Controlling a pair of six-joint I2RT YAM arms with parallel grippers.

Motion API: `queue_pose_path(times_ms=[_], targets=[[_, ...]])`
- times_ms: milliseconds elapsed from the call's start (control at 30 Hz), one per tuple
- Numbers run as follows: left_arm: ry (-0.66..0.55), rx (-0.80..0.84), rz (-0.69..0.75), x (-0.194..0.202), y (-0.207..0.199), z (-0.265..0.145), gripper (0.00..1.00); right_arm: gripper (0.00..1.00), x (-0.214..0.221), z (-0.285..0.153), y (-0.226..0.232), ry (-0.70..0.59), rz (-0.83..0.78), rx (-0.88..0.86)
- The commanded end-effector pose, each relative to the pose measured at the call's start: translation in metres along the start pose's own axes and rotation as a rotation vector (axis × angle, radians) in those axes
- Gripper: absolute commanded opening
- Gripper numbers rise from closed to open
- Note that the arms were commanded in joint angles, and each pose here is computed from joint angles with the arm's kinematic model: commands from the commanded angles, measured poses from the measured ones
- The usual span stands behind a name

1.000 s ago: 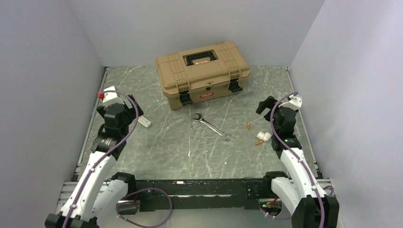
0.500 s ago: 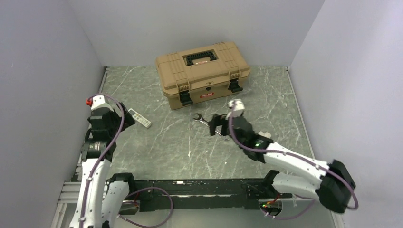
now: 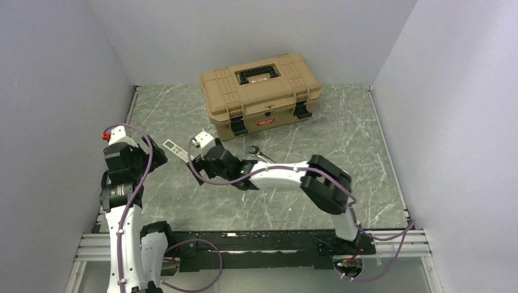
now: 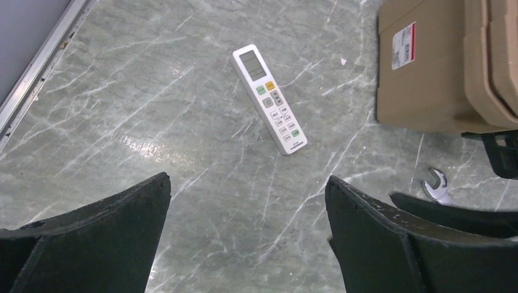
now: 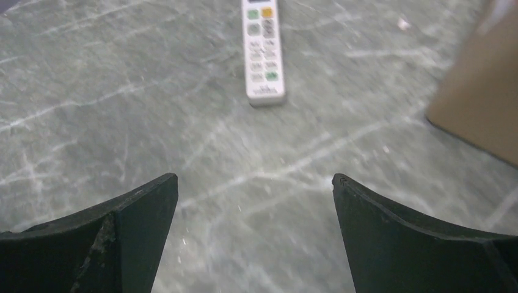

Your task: Load the batteries into the remote control

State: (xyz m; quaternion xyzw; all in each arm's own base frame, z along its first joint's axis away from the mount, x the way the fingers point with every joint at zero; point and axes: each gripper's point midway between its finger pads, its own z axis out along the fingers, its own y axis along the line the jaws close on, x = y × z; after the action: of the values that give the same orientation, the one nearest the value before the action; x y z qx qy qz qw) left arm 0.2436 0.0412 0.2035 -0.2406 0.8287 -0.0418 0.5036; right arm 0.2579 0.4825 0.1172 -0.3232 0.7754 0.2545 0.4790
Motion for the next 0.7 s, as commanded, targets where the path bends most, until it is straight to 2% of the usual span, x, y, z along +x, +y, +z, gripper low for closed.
queue_pose_path(times_ms=[0,367,667], targets=[[-0.036,-0.043,0.018,-0.006,0.010,-0.001,0.99,1.00,-0.021,0.040,0.024,-0.016,-0.086,-0.093],[-0.087,-0.117,-0.011,-0.012,0.024,-0.010,0.99,1.00,-0.016,0.117,0.026,0.047,-0.072,-0.132],[-0.086,-0.106,-0.018,-0.011,0.023,-0.009,0.99,1.00,-0.007,0.146,0.004,0.037,-0.051,-0.089]])
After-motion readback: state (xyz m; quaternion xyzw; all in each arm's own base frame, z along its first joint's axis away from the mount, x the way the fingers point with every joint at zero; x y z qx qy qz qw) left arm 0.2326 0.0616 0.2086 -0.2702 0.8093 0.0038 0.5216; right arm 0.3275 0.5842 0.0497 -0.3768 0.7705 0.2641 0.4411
